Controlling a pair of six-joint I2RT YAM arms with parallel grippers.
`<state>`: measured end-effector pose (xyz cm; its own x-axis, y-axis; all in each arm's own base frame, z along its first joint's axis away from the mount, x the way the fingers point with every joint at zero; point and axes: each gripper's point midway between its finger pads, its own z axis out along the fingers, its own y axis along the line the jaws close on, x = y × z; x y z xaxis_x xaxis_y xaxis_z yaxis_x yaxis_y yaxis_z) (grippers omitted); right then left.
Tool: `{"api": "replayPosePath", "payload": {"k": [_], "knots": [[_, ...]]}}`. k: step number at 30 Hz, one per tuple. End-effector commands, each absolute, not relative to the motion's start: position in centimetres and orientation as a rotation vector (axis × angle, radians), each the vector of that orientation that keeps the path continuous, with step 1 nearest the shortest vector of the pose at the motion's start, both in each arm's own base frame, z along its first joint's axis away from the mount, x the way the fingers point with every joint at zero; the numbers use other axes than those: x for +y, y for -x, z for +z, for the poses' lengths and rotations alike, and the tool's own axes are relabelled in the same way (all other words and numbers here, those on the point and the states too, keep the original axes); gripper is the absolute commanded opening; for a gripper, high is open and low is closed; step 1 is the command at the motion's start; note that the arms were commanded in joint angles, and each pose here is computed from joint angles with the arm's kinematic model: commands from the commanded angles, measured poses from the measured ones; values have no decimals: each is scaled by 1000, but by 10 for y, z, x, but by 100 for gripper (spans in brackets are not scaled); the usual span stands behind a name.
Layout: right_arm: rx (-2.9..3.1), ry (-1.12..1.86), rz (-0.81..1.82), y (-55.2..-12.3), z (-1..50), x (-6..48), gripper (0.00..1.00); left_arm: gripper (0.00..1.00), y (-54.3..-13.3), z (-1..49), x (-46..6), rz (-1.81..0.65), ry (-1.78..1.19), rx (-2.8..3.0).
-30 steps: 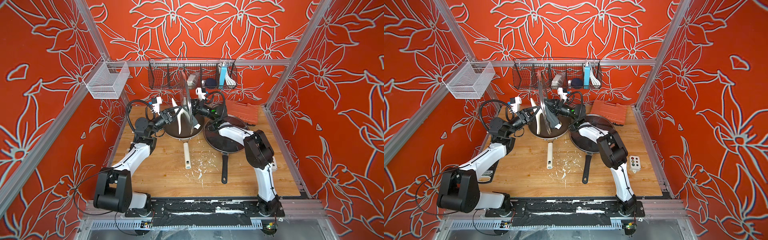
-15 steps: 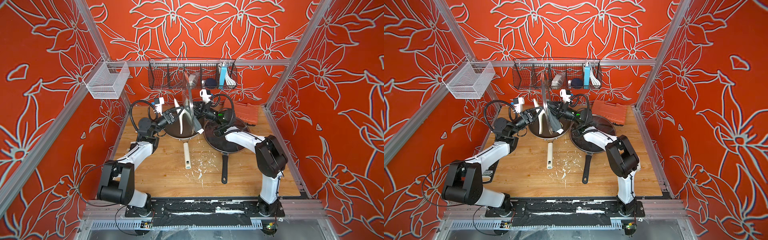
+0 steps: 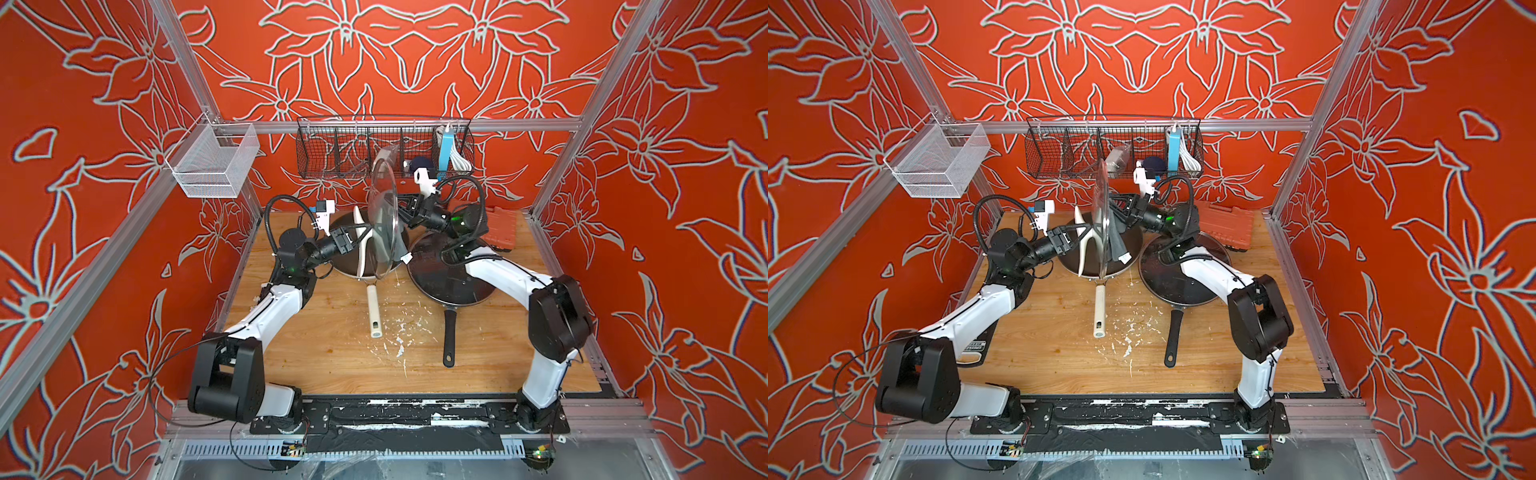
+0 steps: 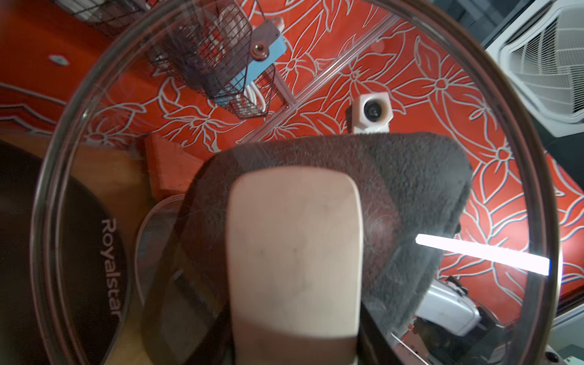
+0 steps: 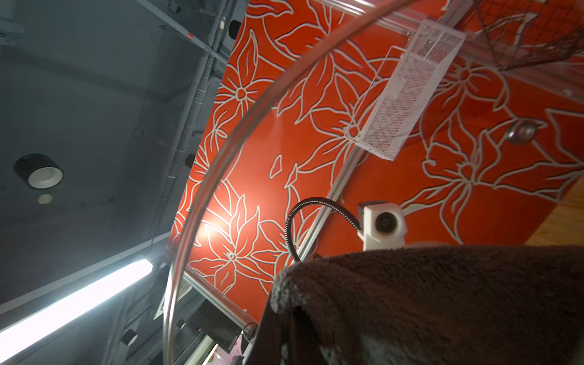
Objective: Wipe the pot lid with a cloth
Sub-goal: Wipe the pot lid.
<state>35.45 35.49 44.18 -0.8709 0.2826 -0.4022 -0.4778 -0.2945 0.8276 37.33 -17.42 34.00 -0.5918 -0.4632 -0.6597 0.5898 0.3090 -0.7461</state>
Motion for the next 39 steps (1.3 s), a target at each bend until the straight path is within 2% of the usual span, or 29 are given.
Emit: {"api": "replayPosePath", "payload": {"k": [1,6,11,17,24,30,39], "knots": [[1574,335,2038,-347,436,338,0,0,-331,422,-178,-1224,-446,1450],[1814,351,1757,-351,396,312,0,0,-323,424,-177,-1095,-538,1525],[1955,347,1555,-344,378,280,0,0,-321,423,-172,-944,-617,1565],[2019,361,1432,-332,379,243,0,0,-313,412,-175,-832,-797,1557],[2109,421,1211,-319,384,207,0,0,-284,392,-187,-751,-1126,1356],[2085,466,1215,-310,405,204,0,0,-269,370,-190,-661,-1329,1306],[2026,485,1349,-297,414,212,0,0,-275,336,-199,-459,-1505,1351]]}}
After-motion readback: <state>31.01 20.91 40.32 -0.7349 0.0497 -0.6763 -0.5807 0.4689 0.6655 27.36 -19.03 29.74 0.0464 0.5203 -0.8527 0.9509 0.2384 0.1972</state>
